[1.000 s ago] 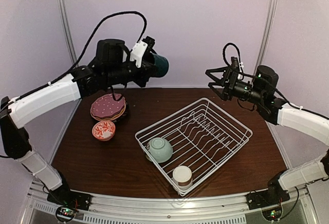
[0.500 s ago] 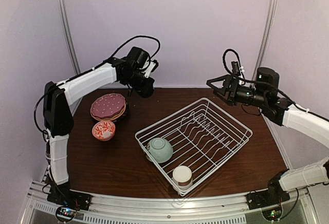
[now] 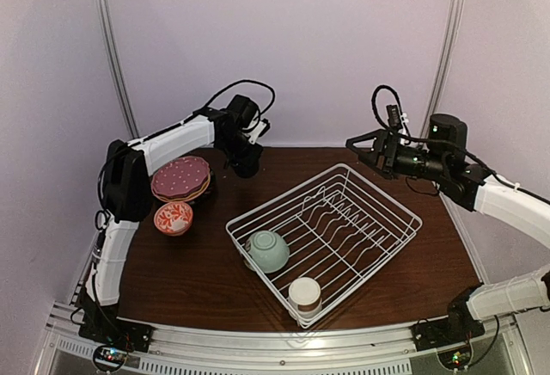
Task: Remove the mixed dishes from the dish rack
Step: Place the cup at the corner of the board.
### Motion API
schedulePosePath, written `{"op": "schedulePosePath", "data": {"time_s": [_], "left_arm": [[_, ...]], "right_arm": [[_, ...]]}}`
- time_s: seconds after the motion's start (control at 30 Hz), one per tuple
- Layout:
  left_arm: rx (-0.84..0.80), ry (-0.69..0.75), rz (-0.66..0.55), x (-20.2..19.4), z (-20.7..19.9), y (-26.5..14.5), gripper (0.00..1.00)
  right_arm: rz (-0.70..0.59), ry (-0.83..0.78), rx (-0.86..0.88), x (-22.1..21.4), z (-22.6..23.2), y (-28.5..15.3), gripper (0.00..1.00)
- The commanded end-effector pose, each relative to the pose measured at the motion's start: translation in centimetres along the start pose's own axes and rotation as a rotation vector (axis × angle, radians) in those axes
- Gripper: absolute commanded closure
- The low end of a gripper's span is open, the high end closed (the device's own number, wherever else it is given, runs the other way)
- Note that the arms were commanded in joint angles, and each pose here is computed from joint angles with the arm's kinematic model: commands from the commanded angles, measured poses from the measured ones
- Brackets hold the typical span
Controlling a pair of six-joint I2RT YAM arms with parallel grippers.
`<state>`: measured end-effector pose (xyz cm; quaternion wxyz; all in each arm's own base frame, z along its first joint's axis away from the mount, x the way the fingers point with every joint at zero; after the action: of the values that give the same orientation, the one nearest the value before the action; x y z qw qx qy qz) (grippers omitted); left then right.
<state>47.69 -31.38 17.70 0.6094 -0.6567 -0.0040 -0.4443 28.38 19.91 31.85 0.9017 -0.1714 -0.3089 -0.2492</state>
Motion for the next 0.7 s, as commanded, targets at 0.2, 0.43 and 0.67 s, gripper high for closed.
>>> {"op": "schedulePosePath", "data": {"time_s": [0.2, 0.43, 0.67], "left_arm": [[0.009, 0.011, -0.041, 1.2, 1.5, 1.7, 1.0], [0.013, -0.001, -0.013, 0.5, 2.3, 2.9, 1.0], [0.026, 0.001, -0.004, 0.3, 2.6, 3.4, 0.97]], "right_arm": [[-0.007, -0.021, -0.005, 0.1, 0.0, -0.3, 0.0], [-0.006, -0.02, -0.007, 0.1, -0.1, -0.2, 0.0], [0.001, -0.018, -0.006, 0.2, 0.0, -0.1, 0.0]]}}
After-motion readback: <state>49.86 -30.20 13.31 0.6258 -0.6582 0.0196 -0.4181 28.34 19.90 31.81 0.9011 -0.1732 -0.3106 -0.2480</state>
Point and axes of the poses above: each gripper's point midway between its finger pads, its own y axis out along the fingers, its own z axis along the line the jaws close on, x = y × z, the point moved 5 cm from there along -y, back along the fingers, and after that the axes turned 2 degrees about y, right-handed, at the moved point
